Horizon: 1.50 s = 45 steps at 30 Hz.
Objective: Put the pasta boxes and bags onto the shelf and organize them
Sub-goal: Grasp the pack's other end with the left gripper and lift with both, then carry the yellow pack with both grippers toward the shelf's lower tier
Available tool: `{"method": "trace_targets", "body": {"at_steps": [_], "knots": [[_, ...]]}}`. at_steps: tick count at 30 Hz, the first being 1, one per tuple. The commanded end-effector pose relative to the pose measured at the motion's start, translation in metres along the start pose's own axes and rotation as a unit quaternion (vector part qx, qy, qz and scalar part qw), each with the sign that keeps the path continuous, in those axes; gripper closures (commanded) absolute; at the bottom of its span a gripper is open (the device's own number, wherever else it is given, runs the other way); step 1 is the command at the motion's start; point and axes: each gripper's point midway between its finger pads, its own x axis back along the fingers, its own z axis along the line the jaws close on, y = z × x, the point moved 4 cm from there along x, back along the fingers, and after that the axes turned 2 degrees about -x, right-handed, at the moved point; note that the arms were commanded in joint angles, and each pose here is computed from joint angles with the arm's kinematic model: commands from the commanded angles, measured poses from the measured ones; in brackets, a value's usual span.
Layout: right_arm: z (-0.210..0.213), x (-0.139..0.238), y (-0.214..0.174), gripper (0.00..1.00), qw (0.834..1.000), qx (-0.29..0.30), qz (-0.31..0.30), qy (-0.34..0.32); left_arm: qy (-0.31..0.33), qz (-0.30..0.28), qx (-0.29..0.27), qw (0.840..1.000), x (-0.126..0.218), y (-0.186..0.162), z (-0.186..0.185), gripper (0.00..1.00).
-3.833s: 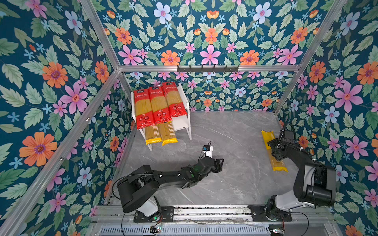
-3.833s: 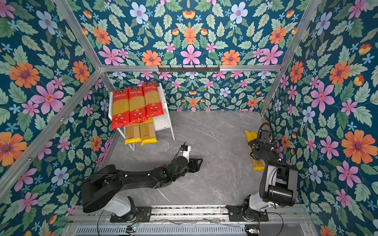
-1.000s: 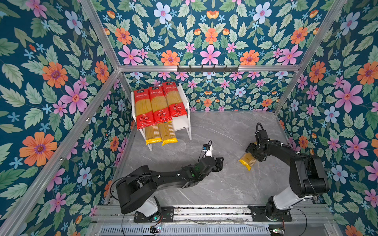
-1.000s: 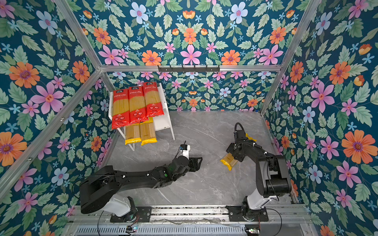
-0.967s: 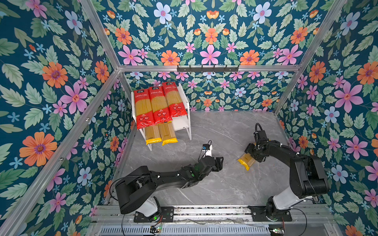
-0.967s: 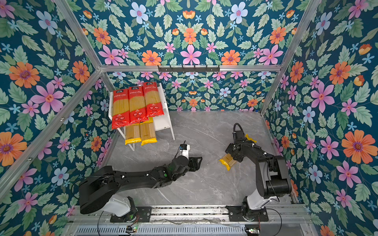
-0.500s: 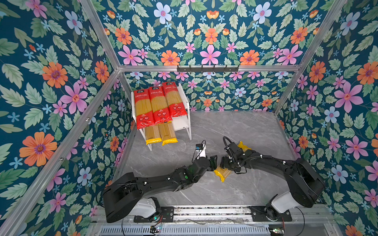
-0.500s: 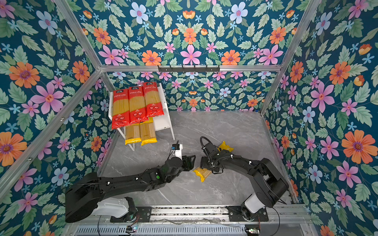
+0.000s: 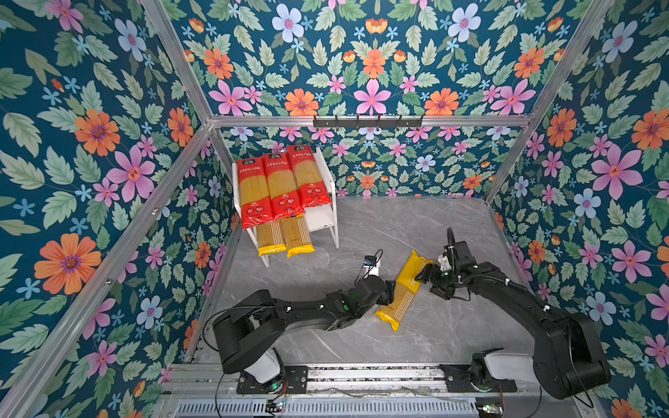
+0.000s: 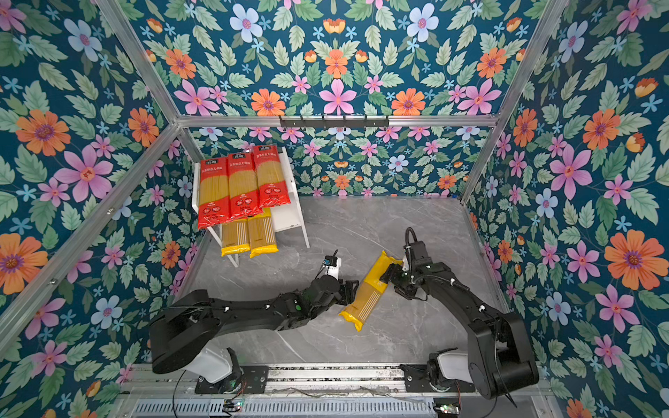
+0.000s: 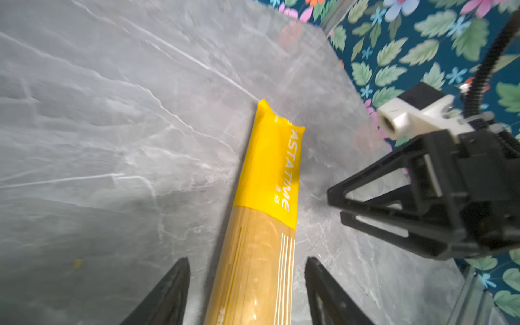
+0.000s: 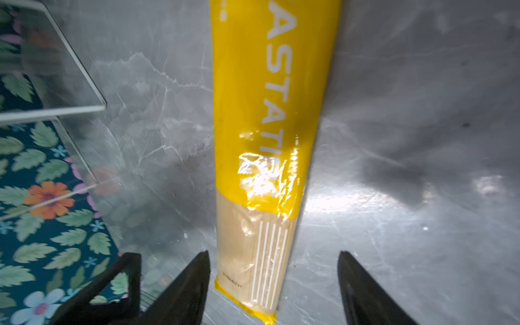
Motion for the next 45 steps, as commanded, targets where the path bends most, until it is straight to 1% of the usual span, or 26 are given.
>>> {"method": "trace_targets", "body": {"at_steps": [1, 3, 6, 12, 14, 17, 20, 22, 25, 29, 31, 33, 35, 38, 42, 45], "knots": [[0.012, -0.002, 0.020, 0.29, 0.997, -0.012, -0.032, 0.073, -0.026, 0.010, -0.001, 1.000, -0.012, -0.002, -0.013, 0.33], [0.010, -0.009, 0.027, 0.30, 0.997, -0.013, -0.038, 0.072, -0.019, 0.020, -0.004, 1.000, -0.020, -0.007, -0.010, 0.33], [0.006, -0.023, 0.029, 0.31, 0.998, -0.021, -0.020, 0.064, -0.015, 0.033, -0.001, 0.999, -0.029, -0.015, -0.004, 0.33], [-0.002, -0.047, 0.036, 0.33, 0.997, -0.039, -0.012, 0.060, -0.036, 0.059, 0.032, 0.997, -0.048, -0.033, 0.003, 0.35], [-0.002, -0.055, 0.037, 0.35, 0.997, -0.039, -0.009, 0.065, -0.037, 0.070, 0.042, 0.996, -0.053, -0.041, 0.007, 0.36], [0.009, -0.064, 0.033, 0.44, 0.995, -0.008, 0.002, 0.096, -0.051, 0.080, 0.056, 0.994, -0.055, -0.051, 0.008, 0.38], [0.016, -0.067, 0.030, 0.57, 0.994, 0.028, -0.001, 0.102, -0.064, 0.076, 0.078, 0.992, -0.053, -0.053, 0.012, 0.40], [0.024, -0.064, 0.033, 0.69, 0.991, 0.040, -0.014, 0.126, -0.069, 0.071, 0.093, 0.991, -0.048, -0.052, 0.015, 0.43], [0.035, -0.058, 0.034, 0.83, 0.985, 0.067, -0.033, 0.154, -0.078, 0.057, 0.116, 0.989, -0.038, -0.048, 0.021, 0.43], [0.049, -0.052, 0.025, 0.95, 0.977, 0.135, -0.045, 0.157, -0.088, 0.042, 0.129, 0.987, -0.024, -0.042, 0.024, 0.43], [0.054, -0.047, 0.021, 0.99, 0.973, 0.159, -0.055, 0.159, -0.088, 0.036, 0.126, 0.987, -0.016, -0.040, 0.025, 0.41], [0.060, -0.040, 0.020, 1.00, 0.967, 0.177, -0.071, 0.169, -0.092, 0.022, 0.120, 0.988, -0.007, -0.035, 0.028, 0.39], [0.071, -0.029, 0.017, 1.00, 0.957, 0.202, -0.087, 0.188, -0.097, 0.003, 0.111, 0.989, 0.003, -0.030, 0.032, 0.37], [0.094, -0.003, 0.010, 1.00, 0.929, 0.268, -0.129, 0.221, -0.116, -0.026, 0.094, 0.988, 0.018, -0.019, 0.034, 0.33], [0.126, 0.038, -0.004, 1.00, 0.874, 0.356, -0.185, 0.274, -0.178, -0.070, 0.072, 0.979, 0.041, 0.000, 0.020, 0.27], [0.145, 0.070, -0.016, 1.00, 0.829, 0.401, -0.207, 0.330, -0.223, -0.106, 0.063, 0.967, 0.061, 0.014, 0.015, 0.23]]}}
